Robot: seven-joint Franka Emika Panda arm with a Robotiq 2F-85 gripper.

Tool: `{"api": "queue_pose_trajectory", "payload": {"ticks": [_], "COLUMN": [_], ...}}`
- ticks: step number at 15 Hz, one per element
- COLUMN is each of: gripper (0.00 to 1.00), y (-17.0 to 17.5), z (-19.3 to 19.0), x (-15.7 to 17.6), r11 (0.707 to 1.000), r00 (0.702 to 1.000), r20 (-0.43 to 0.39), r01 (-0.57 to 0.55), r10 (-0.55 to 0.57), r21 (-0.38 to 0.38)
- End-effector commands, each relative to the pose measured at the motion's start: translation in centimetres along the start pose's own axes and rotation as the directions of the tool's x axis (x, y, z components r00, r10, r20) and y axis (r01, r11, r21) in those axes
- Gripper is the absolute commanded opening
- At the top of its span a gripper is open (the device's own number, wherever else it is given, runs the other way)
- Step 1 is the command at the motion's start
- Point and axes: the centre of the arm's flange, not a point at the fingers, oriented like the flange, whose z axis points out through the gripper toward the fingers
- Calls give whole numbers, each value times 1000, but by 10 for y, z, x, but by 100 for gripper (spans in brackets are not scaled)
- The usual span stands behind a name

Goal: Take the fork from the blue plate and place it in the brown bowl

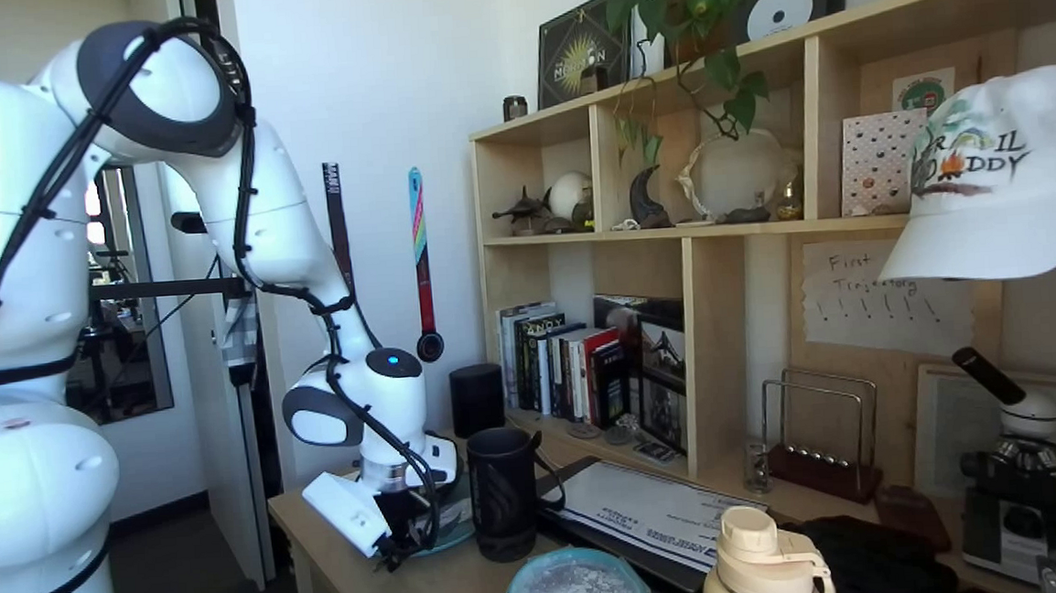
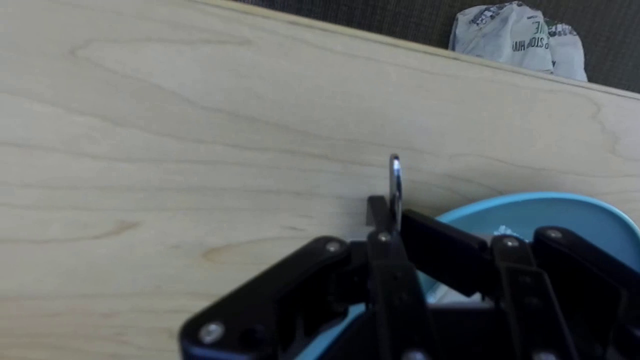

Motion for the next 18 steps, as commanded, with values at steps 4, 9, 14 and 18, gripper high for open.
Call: {"api": "queue_pose_trajectory", "payload": {"ticks": [4, 9, 14, 18], "gripper": [2, 2, 2, 2], "y": [3, -2, -8, -12], "z": [-2, -18, -41, -60], "x": [0, 4, 13, 21], "r11": [1000, 999, 997, 994], "r00": [1000, 999, 997, 997], "r20": [-2, -15, -15, -20], "r01": [26, 36, 71, 76], "r10": [-26, -37, -72, -78], "r21": [-9, -18, -44, -72]}}
